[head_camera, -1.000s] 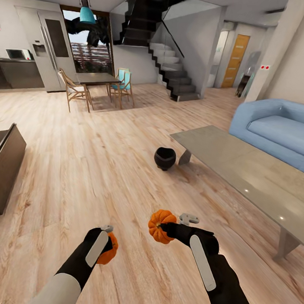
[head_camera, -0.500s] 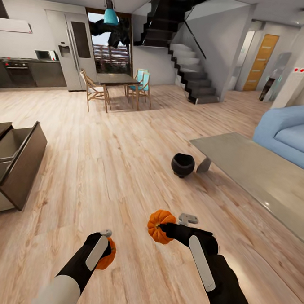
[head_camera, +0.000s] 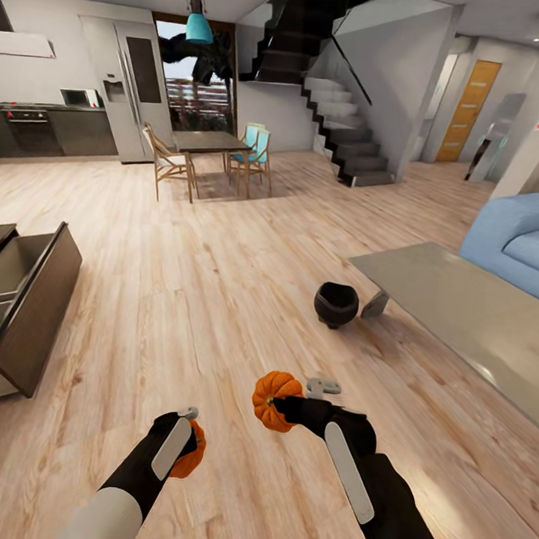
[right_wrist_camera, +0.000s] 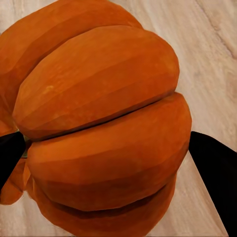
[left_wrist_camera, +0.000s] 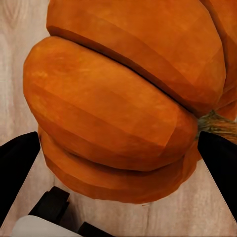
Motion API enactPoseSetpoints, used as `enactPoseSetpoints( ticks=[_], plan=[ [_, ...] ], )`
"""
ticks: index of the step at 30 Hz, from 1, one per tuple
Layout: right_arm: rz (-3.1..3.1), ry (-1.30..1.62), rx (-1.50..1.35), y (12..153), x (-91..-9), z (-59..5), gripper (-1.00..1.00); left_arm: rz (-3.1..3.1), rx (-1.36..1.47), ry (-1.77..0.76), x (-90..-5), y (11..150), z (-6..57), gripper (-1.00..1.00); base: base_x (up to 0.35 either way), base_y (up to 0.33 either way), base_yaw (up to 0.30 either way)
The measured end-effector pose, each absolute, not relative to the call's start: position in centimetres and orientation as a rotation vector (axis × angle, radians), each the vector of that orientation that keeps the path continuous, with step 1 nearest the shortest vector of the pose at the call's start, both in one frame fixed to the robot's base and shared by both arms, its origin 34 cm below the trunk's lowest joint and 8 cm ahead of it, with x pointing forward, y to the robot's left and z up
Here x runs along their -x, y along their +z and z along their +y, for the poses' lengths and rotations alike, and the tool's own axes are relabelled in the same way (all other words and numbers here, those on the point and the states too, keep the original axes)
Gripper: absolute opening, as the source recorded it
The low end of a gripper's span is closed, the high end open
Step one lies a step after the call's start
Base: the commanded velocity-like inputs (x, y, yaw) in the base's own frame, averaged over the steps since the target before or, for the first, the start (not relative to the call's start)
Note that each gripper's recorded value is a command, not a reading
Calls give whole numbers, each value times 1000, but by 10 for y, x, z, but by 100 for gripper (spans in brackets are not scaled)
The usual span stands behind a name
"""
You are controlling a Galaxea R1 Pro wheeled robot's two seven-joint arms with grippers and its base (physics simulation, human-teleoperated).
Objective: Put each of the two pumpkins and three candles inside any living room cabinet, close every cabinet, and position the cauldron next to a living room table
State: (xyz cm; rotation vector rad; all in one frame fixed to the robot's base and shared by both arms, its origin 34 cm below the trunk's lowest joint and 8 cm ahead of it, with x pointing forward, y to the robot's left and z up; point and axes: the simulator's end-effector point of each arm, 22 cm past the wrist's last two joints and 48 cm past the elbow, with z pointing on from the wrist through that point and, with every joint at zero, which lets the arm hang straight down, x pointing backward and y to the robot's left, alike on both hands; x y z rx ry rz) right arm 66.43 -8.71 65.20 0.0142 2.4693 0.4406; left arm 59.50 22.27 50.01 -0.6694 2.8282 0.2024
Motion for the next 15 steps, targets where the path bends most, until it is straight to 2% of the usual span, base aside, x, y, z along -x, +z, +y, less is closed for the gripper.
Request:
enactPoseSetpoints(
  ticks=[10, 15],
  plan=[
    [2467, 435, -22, 652, -666, -90, -100, 2827, 671, 211, -595, 500, 227, -100, 262, 255, 2],
    [2468, 438, -22, 652, -665, -89, -100, 2826, 670, 212, -595, 500, 227, -100, 288, 190, 204]
  ],
)
